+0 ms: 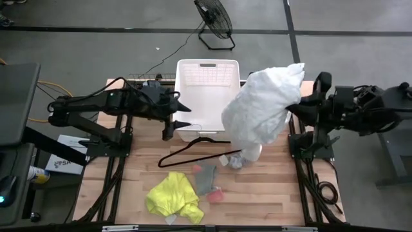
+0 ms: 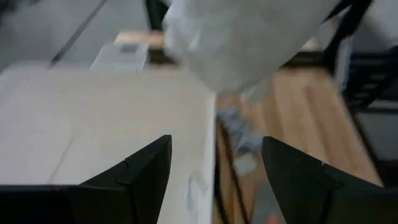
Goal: Pick & Place Cloths
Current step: Put the white dress into the large white bin
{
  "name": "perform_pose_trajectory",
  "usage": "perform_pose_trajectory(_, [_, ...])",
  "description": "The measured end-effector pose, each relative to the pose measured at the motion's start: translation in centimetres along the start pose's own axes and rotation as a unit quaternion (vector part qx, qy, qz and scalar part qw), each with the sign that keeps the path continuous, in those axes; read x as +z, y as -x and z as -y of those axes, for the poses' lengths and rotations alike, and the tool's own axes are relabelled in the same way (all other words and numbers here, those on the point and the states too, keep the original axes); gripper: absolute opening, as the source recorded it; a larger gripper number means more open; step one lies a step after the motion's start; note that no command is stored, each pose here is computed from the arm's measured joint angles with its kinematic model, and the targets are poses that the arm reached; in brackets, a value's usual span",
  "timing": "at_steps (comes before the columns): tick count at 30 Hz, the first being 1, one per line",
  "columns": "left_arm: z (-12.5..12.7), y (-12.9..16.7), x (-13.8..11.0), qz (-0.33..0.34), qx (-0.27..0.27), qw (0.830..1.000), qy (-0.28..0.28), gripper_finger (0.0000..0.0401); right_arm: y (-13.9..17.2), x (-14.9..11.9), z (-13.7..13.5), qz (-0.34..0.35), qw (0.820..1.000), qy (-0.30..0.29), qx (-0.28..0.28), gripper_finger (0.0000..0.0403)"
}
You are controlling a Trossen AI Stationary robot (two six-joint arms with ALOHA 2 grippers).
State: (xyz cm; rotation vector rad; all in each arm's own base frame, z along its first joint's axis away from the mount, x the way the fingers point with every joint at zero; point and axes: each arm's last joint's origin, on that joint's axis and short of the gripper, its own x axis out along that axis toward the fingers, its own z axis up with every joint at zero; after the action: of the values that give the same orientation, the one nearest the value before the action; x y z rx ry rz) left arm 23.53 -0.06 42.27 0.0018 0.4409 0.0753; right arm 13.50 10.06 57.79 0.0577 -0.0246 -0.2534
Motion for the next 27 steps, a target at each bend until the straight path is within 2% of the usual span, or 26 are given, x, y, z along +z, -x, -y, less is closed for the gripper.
perform_pose_trajectory(5, [0.4, -1.4, 0.9, 0.042, -0.04, 0.997, -0.04, 0.0246, 0.1, 0.4, 0.3, 0.012, 0.999, 0.024, -0.027, 0.0008])
perform_pose_trajectory(8, [0.5, -2.0, 0.9, 0.046, -0.049, 0.996, -0.061, 0.0246, 0.1, 0.6, 0.4, 0.014, 0.999, 0.031, -0.034, 0.0008])
perform_pose_trajectory(12, [0.6, -2.7, 1.3, 0.066, -0.047, 0.994, -0.07, 0.0246, 0.2, 0.6, 0.5, 0.014, 0.998, 0.041, -0.038, 0.0008])
perform_pose_trajectory(14, [0.6, -3.0, 2.0, 0.099, -0.047, 0.992, -0.069, 0.0246, 0.2, 0.6, 0.6, 0.013, 0.998, 0.045, -0.043, 0.0008])
perform_pose_trajectory(21, [0.9, -3.2, 3.1, 0.162, -0.086, 0.979, -0.086, 0.0247, 0.2, 0.6, 0.6, 0.013, 0.998, 0.051, -0.043, 0.0008])
perform_pose_trajectory(24, [1.1, -3.3, 3.8, 0.198, -0.108, 0.97, -0.092, 0.0262, 0.1, 0.6, 0.6, 0.013, 0.998, 0.052, -0.046, 0.0008])
perform_pose_trajectory(27, [1.2, -3.5, 3.9, 0.21, -0.123, 0.966, -0.093, 0.0293, -0.5, 0.5, 0.6, 0.012, 0.997, 0.055, -0.048, 0.0008])
